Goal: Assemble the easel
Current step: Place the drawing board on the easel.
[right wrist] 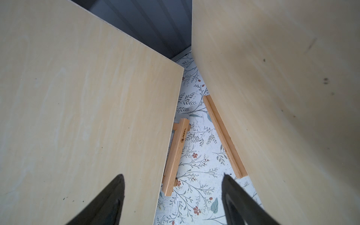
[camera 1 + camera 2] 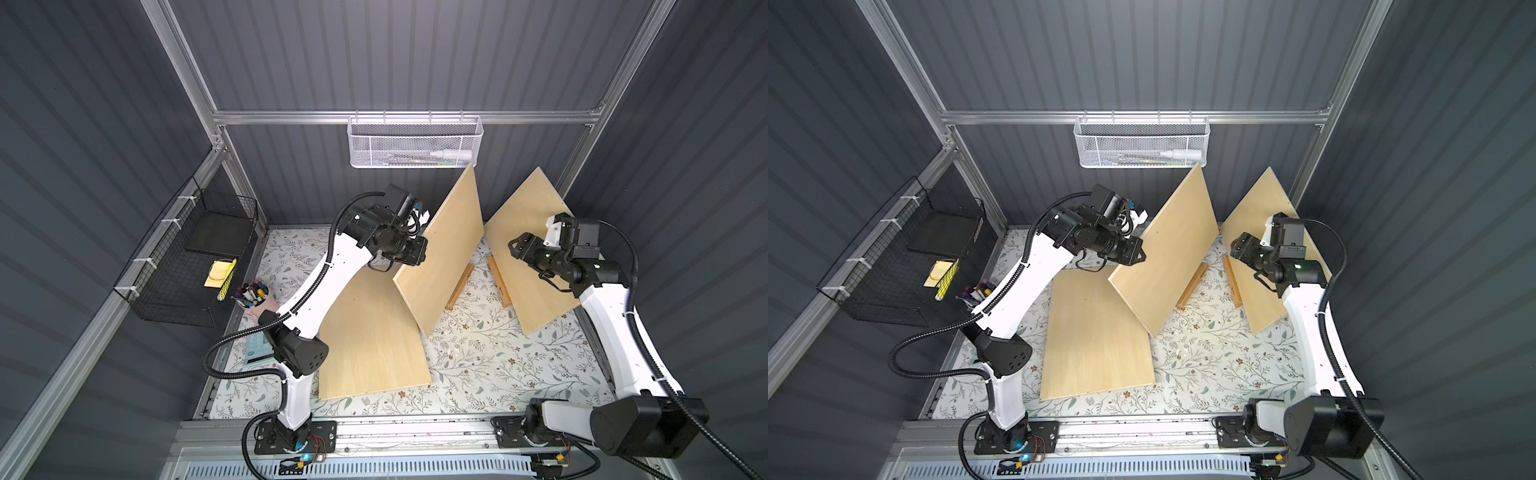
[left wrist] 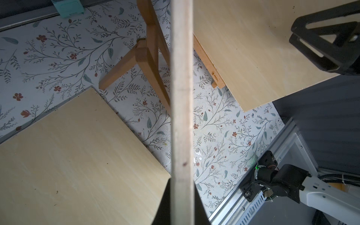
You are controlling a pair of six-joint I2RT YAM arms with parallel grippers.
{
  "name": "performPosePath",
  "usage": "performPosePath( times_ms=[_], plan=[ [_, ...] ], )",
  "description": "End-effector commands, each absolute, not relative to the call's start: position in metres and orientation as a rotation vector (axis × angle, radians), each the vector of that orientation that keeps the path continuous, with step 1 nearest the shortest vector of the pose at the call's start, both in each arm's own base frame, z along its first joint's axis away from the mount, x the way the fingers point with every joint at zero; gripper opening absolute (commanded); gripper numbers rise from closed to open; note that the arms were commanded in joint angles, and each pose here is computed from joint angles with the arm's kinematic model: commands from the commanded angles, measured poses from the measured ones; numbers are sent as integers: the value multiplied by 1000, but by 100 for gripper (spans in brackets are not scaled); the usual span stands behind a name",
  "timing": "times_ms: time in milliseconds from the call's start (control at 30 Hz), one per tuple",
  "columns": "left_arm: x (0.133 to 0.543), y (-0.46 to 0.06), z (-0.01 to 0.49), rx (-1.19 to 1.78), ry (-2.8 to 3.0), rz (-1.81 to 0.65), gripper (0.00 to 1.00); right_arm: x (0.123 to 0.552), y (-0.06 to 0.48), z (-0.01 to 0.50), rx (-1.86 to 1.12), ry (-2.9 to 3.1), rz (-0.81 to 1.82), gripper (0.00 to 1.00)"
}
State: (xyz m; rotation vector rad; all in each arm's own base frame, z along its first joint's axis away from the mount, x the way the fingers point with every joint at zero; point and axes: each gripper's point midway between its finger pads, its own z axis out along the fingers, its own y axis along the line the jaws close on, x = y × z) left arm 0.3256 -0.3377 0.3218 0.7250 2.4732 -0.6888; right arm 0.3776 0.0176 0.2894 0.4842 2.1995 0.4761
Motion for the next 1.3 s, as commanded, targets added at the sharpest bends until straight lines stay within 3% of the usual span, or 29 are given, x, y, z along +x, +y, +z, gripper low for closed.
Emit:
performPosePath(
  times_ms=[0,367,433,500,533,633,933,1133,1267],
  plan=[
    [338,-355,399,755,2146,-767,0,378,21,287,478,2218,499,78],
    [354,-367,381,728,2179,-727,0,378,23,284,485,2227,522,79],
    [356,-372,382,719,2171,-753,10,378,23,284,485,2231,525,79],
    [357,-375,383,703,2168,-769,28,378,25,285,475,2233,530,79],
    [359,-376,384,696,2162,-775,43,378,25,287,474,2230,530,80],
    [362,-381,391,675,2131,-807,63,378,26,288,464,2233,532,79],
    [369,-357,433,515,2016,-749,75,376,44,301,341,2234,619,80],
    [385,-273,451,159,1941,-429,86,361,101,304,8,2283,681,81],
    [387,-215,448,-29,1934,-305,89,358,121,266,62,2385,717,81]
  ],
)
